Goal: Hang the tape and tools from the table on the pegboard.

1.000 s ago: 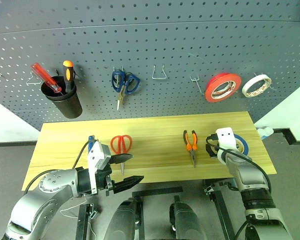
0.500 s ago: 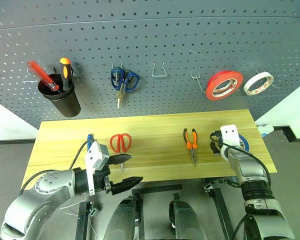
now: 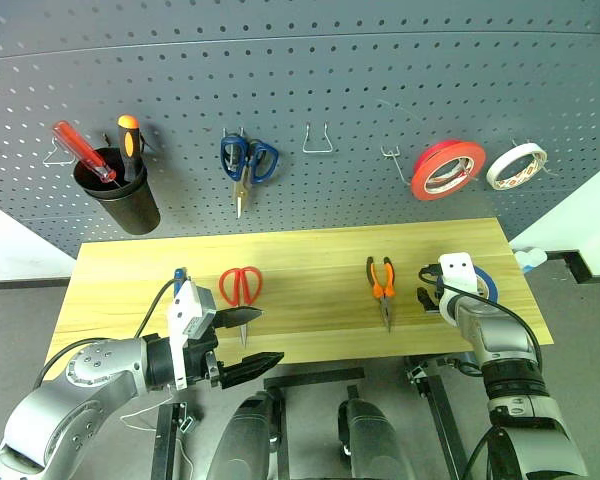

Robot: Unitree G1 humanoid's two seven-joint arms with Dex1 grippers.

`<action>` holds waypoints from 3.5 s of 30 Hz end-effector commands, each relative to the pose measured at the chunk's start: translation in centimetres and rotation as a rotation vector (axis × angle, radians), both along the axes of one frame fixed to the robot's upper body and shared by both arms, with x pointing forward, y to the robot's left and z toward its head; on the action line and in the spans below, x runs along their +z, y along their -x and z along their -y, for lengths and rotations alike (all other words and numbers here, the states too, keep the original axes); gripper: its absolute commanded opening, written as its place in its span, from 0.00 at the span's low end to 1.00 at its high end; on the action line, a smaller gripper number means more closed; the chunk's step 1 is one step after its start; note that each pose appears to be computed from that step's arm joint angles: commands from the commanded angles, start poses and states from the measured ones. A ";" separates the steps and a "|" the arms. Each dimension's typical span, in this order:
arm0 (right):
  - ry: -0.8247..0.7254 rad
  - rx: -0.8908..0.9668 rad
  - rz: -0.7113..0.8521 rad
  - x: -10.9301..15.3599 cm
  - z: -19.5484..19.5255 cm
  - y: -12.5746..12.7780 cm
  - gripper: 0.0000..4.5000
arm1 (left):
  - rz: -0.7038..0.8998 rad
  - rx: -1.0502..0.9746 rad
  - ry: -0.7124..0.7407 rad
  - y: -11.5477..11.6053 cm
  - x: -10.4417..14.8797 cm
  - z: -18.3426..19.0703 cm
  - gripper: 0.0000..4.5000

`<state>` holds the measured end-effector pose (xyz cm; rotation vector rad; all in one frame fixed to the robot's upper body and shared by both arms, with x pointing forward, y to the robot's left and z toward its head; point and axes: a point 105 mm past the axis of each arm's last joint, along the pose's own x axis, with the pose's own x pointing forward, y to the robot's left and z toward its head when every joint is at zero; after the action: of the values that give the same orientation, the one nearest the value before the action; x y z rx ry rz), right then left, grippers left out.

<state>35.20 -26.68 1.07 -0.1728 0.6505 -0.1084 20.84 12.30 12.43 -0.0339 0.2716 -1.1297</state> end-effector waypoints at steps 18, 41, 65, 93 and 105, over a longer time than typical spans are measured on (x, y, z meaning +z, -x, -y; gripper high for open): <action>-0.023 0.041 0.118 3.9 -1.2 -1.0 0.01 | 0.032 -0.026 0.004 0.0 1.0 0.5 1.00; -0.016 0.100 0.136 5.8 -1.3 0.7 0.01 | 0.084 -0.033 0.038 -1.8 0.9 1.4 1.00; -0.028 0.079 0.071 3.5 -0.8 0.6 1.00 | 0.030 -0.018 0.019 0.3 0.8 0.8 1.00; -0.030 0.016 -0.036 0.2 2.5 0.1 1.00 | -0.038 0.003 -0.011 2.7 1.3 -0.2 1.00; -0.248 0.010 -0.097 -1.1 1.0 0.5 1.00 | -0.032 0.010 -0.008 2.6 1.2 0.0 1.00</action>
<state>35.93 -27.95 2.18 -0.0005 0.6700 -0.0082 18.80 12.90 13.06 -0.0479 0.3313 -1.0885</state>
